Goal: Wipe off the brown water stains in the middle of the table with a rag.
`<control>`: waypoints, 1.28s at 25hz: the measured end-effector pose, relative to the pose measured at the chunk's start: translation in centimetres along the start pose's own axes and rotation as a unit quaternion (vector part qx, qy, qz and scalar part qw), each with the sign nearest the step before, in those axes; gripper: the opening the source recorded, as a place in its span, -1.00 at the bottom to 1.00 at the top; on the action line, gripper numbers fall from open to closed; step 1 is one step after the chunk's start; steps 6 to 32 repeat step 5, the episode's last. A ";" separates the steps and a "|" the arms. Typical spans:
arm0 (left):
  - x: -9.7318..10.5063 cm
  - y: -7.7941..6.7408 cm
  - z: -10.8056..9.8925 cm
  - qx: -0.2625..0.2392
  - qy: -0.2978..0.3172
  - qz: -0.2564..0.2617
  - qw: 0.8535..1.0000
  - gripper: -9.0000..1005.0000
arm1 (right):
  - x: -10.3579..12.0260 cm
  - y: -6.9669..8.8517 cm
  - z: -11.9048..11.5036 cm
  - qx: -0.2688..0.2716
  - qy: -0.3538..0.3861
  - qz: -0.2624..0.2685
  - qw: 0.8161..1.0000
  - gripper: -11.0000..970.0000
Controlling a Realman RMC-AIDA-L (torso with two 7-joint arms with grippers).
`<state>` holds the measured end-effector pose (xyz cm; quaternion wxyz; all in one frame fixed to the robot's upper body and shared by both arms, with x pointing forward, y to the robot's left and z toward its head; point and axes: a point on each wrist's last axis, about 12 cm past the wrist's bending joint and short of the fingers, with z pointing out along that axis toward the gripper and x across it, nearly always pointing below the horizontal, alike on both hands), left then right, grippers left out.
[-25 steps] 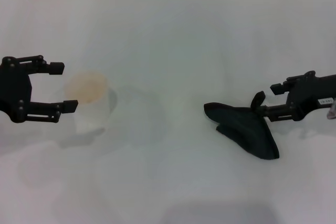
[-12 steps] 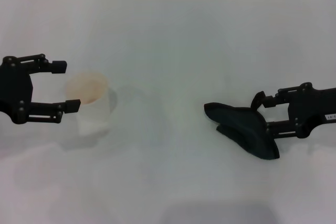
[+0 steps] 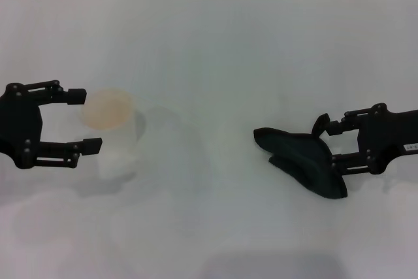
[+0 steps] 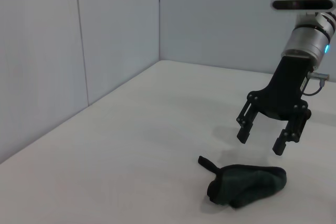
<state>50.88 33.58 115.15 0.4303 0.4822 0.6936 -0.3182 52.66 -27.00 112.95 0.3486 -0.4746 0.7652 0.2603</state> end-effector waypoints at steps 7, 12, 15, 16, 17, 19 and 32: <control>0.0 -0.1 -0.1 0.000 0.001 -0.001 1.000 0.76 | -0.1 -0.1 0.0 0.001 0.002 -0.001 1.000 0.36; 0.0 -0.1 -0.1 0.000 0.001 -0.001 1.000 0.76 | -0.1 -0.1 0.0 0.001 0.002 -0.001 1.000 0.36; 0.0 -0.1 -0.1 0.000 0.001 -0.001 1.000 0.76 | -0.1 -0.1 0.0 0.001 0.002 -0.001 1.000 0.36; 0.0 -0.1 -0.1 0.000 0.001 -0.001 1.000 0.76 | -0.1 -0.1 0.0 0.001 0.002 -0.001 1.000 0.36; 0.0 -0.1 -0.1 0.000 0.001 -0.001 1.000 0.76 | -0.1 -0.1 0.0 0.001 0.002 -0.001 1.000 0.36; 0.0 -0.1 -0.1 0.000 0.001 -0.001 1.000 0.76 | -0.1 -0.1 0.0 0.001 0.002 -0.001 1.000 0.36; 0.0 -0.1 -0.1 0.000 0.001 -0.001 1.000 0.76 | -0.1 -0.1 0.0 0.001 0.002 -0.001 1.000 0.36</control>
